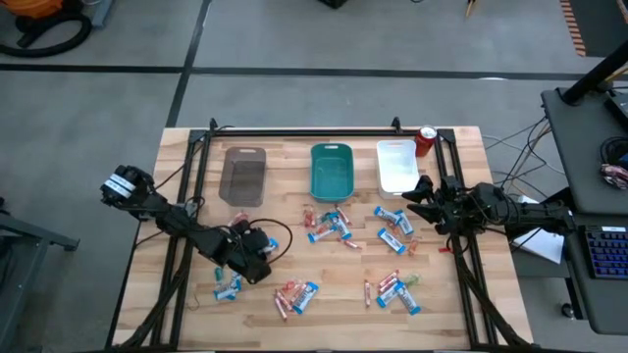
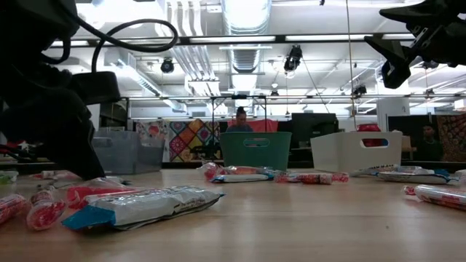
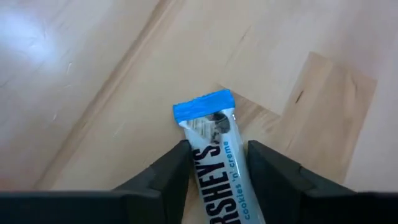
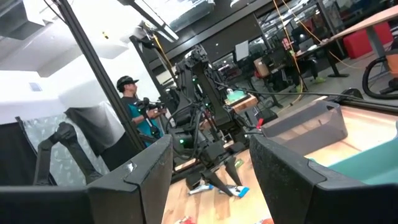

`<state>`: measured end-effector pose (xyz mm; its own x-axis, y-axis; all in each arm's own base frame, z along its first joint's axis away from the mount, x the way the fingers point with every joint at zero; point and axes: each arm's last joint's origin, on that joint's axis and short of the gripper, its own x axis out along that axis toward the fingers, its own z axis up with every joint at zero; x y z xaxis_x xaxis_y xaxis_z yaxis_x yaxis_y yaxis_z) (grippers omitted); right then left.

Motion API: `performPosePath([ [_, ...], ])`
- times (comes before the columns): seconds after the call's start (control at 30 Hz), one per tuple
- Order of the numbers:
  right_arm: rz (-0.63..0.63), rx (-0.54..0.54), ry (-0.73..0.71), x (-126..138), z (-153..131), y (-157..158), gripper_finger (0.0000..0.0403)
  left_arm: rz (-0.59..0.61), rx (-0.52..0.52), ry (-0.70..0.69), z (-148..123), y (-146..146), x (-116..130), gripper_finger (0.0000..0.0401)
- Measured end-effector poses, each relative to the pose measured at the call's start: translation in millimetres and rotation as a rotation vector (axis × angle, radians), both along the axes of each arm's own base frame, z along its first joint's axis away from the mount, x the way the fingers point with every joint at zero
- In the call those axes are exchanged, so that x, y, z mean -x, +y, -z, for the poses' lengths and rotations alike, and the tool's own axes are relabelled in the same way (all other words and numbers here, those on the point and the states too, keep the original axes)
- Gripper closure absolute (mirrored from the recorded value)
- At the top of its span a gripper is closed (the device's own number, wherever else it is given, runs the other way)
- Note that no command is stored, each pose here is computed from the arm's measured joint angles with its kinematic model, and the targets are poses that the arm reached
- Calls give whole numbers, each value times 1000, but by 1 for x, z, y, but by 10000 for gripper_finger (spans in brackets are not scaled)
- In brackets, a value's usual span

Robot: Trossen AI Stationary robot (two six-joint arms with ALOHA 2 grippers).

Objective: Sort candy
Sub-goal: Put the white chocolate into the black bin

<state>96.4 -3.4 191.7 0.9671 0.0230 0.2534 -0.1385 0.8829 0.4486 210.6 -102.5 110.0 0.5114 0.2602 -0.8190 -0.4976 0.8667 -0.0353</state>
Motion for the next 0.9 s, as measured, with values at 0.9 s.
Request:
performPosePath([
  [0.9,3,10,-1,0,0,0,197,174,-63,-71,-63,-17,-26,400],
])
